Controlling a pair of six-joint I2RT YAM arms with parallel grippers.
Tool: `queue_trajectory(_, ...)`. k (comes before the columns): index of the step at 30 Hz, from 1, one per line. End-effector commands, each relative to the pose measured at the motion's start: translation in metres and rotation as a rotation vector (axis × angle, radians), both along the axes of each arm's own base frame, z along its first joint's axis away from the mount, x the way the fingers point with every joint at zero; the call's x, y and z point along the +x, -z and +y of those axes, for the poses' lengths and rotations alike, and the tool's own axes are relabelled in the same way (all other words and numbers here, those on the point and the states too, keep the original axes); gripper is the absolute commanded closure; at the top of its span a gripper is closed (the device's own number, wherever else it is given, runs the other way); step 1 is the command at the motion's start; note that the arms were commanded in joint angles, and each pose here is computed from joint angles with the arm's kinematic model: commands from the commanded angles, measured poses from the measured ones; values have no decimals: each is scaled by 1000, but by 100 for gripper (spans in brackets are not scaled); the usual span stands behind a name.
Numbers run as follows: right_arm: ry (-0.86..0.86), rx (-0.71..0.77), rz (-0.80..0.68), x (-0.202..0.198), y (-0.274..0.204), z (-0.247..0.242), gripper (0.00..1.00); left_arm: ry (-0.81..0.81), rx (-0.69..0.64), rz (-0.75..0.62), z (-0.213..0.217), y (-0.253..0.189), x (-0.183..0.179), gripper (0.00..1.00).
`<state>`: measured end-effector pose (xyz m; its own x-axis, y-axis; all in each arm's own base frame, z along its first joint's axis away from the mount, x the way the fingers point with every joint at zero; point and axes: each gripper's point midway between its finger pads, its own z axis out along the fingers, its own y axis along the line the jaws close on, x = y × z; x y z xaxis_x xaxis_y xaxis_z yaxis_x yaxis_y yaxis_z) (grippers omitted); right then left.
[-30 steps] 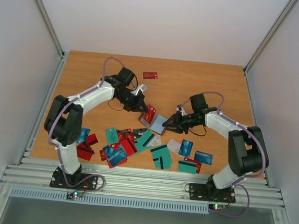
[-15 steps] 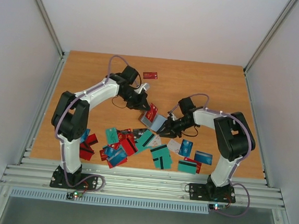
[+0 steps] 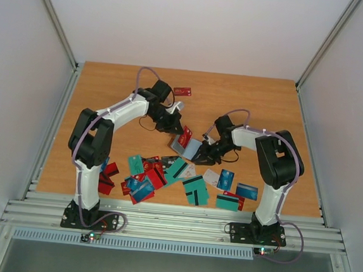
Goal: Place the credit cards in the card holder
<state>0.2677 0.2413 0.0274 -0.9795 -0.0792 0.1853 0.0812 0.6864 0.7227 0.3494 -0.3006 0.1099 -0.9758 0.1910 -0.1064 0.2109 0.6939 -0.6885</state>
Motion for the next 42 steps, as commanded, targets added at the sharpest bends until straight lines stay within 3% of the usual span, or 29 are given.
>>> queue_trajectory(1, -31, -71, -30, 5, 10, -7, 75, 20, 24, -18, -1, 4, 4, 100)
queue_trajectory(10, -18, -105, -62, 24, 3, -11, 75, 16, 102, -13, 7, 25, 6, 100)
queue_trajectory(25, 20, -12, -94, 32, -43, -3, 73, 10, 208, 5, 21, 52, 11, 100)
queue_trajectory(42, 76, 3, -28, 53, -13, 0, 72, 27, 139, 25, 16, 40, 0, 100)
